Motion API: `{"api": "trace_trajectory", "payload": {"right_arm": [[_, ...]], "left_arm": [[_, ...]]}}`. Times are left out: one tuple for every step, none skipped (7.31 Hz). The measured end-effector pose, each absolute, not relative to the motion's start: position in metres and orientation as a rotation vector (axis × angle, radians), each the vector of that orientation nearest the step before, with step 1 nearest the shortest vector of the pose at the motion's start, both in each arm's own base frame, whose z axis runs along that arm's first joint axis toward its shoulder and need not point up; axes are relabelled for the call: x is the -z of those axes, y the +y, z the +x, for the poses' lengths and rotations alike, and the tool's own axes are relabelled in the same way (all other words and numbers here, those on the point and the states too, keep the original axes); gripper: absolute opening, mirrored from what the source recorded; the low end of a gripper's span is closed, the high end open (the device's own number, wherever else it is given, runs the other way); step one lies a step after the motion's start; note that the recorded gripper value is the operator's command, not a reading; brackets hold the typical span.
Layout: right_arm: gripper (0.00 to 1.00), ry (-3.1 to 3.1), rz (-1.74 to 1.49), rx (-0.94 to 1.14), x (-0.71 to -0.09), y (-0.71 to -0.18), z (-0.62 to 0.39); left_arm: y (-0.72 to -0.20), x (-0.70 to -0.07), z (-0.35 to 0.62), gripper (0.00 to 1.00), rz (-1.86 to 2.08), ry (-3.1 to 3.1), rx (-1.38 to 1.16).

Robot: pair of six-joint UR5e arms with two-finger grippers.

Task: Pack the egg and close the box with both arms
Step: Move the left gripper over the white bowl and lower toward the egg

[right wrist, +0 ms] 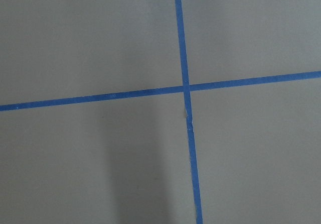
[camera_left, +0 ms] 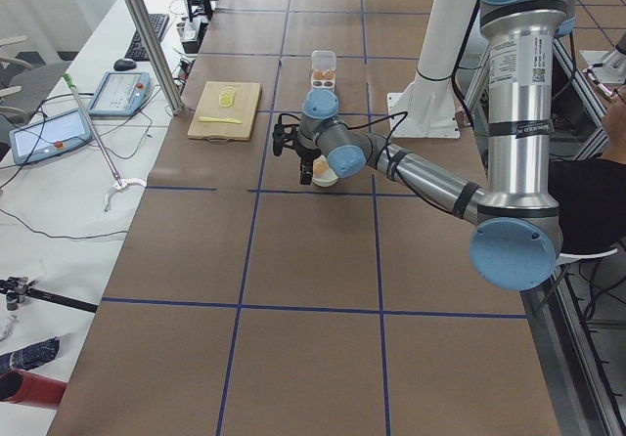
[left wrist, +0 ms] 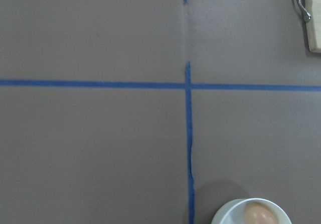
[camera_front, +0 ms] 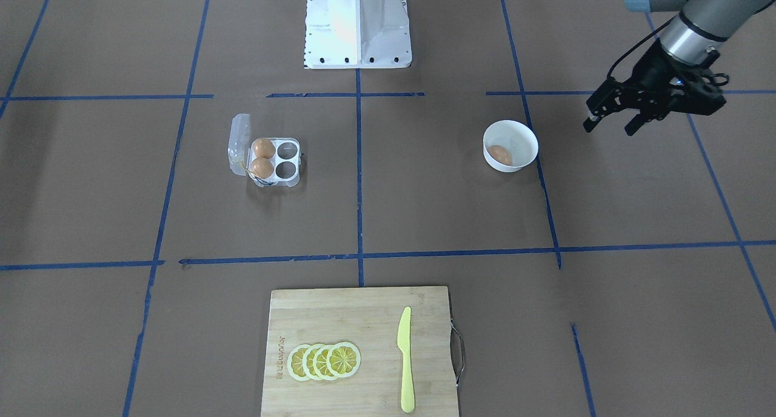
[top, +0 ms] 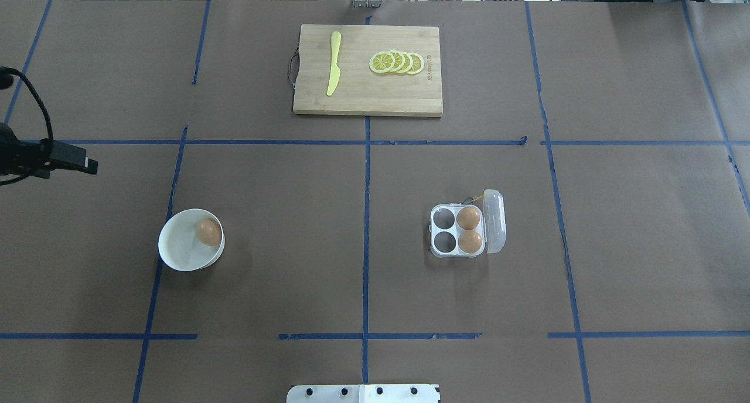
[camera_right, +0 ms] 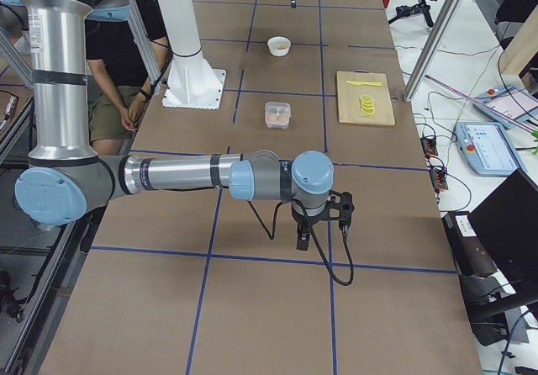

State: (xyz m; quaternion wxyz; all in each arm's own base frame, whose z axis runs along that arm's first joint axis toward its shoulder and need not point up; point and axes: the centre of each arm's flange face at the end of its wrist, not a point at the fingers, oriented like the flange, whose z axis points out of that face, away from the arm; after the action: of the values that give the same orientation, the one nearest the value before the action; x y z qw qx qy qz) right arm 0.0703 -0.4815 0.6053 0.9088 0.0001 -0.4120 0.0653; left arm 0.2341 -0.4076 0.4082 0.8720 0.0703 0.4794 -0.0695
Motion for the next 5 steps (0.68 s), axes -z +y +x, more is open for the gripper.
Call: {"api": "trace_trajectory", "payload": {"right_arm": [[1.00,-0.850,0.001,-0.138,-0.604,-0.482,0.070],[1.00,-0.850,0.000,-0.139,-0.604,-0.483,0.070],[1.00,-0.851,-0.001,-0.141,-0.605,-0.483,0.070],[1.00,-0.851,-0.003,-0.142,-0.605,-0.483,0.070],[1.00,-0.851,-0.006,-0.143,-0.607,-0.483,0.070]], "left_arm": [[-0.397,-0.402,0.262,0.90,0.131,1.003,0.172],[-0.389,-0.397,0.286,0.89,0.125,0.999,0.183],[-0.383,-0.396,0.302,0.83,0.125,0.993,0.184],[-0.380,-0.397,0.315,0.83,0.127,0.984,0.182],[-0.383,-0.401,0.328,0.82,0.129,0.971,0.181]]}}
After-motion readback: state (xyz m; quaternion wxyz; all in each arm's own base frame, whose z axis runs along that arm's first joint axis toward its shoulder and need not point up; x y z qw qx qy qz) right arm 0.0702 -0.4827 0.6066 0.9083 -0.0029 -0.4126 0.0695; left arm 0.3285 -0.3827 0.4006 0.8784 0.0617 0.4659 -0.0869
